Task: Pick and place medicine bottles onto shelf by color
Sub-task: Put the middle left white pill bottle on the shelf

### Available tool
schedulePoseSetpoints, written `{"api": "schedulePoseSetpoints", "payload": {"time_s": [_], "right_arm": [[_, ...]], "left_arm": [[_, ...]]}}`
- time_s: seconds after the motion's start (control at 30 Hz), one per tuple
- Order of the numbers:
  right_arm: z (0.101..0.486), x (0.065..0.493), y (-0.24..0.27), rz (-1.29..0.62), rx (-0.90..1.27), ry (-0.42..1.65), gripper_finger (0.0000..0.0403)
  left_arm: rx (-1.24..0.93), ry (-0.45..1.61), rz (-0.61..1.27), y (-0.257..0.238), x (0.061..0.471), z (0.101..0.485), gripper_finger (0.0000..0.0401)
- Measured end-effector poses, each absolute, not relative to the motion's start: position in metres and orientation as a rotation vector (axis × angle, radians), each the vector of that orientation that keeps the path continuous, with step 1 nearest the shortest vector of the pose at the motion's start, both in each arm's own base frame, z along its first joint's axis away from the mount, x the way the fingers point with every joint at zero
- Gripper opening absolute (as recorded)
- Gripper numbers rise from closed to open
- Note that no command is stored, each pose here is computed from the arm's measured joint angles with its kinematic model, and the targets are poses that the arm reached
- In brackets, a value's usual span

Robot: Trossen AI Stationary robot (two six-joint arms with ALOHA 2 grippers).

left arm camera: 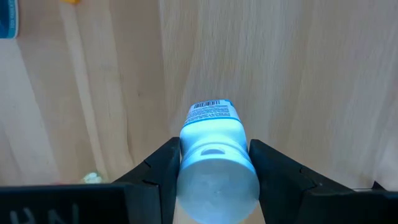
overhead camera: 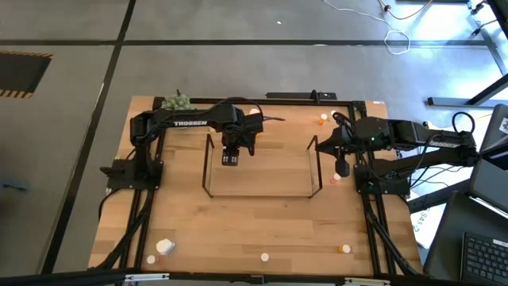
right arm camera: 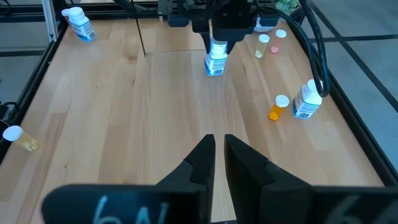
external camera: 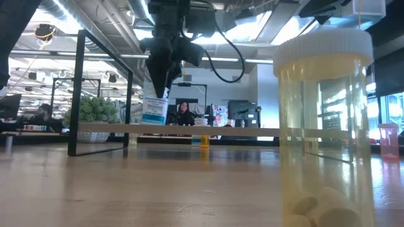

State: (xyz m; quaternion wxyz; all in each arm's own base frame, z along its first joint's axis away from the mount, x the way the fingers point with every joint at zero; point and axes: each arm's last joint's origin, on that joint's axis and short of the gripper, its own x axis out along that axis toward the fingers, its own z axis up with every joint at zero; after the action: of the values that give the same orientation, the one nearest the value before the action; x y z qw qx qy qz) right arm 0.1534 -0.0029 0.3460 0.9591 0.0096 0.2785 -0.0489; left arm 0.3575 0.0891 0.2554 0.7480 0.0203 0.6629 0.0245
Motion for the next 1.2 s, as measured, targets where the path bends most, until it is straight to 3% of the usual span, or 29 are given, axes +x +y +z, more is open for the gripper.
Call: {"api": "schedulePoseSetpoints", "payload": {"time_s": [0.93,1.2], "right_arm": [[0.3459,0.1534,-0.0029,-0.099,0.019,0.565,0.0039],[0.3458,0.1534,-0.0029,-0.099,0.02,0.565,0.0039]], "left_arm": [[0.027,1.448,0.067,0.0891,0.3576,0.2554,0.0157],[0.028,1.449,0.066,0.0891,0.3575,0.2554,0.0205]]}}
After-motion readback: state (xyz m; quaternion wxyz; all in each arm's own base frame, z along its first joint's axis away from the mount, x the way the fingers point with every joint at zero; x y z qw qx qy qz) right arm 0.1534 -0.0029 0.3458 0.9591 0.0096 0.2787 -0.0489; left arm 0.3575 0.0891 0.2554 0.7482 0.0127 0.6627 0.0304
